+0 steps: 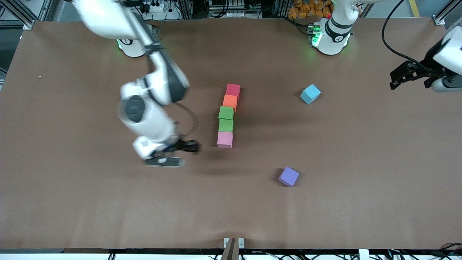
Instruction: Arrange blocks into number 1
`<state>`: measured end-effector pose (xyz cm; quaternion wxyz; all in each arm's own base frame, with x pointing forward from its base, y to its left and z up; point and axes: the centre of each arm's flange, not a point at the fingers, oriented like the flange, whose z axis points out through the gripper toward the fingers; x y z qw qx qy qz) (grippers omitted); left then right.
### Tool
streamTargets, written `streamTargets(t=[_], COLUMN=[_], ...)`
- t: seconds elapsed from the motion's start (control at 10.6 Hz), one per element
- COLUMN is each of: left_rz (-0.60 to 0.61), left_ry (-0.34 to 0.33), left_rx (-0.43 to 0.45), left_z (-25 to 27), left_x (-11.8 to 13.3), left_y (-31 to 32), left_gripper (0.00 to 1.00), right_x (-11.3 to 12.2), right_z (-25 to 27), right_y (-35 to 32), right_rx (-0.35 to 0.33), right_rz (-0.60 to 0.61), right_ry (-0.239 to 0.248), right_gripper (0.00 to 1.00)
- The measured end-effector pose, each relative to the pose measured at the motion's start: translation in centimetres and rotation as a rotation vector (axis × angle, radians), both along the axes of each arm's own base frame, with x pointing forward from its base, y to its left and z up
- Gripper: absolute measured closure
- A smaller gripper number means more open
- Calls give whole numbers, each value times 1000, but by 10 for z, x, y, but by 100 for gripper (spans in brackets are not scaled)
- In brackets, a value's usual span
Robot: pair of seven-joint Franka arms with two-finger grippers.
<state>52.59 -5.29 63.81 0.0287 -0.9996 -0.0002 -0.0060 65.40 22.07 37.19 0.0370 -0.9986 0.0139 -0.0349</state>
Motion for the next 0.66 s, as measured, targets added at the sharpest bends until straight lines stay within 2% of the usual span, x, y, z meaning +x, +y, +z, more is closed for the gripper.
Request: streamTargets(t=[0.19, 0.28, 0.47, 0.66], left_rz=[-11, -14, -18, -18], left_ry=[-2, -3, -7, -11], left_rx=[3, 3, 3, 3], left_z=[0, 0, 1, 4], left_x=[0, 0, -1, -3], left_y=[-2, -2, -4, -3], left_gripper=[0, 0, 0, 0], right_x=[4, 0, -17, -38], right_z=[2, 2, 8, 35], right_y=[-120, -161, -202, -197], right_rx=[-117, -133, -133, -146], right_rz=[42, 54, 61, 88], right_ry=[26, 42, 61, 51], right_gripper=[0, 0, 0, 0])
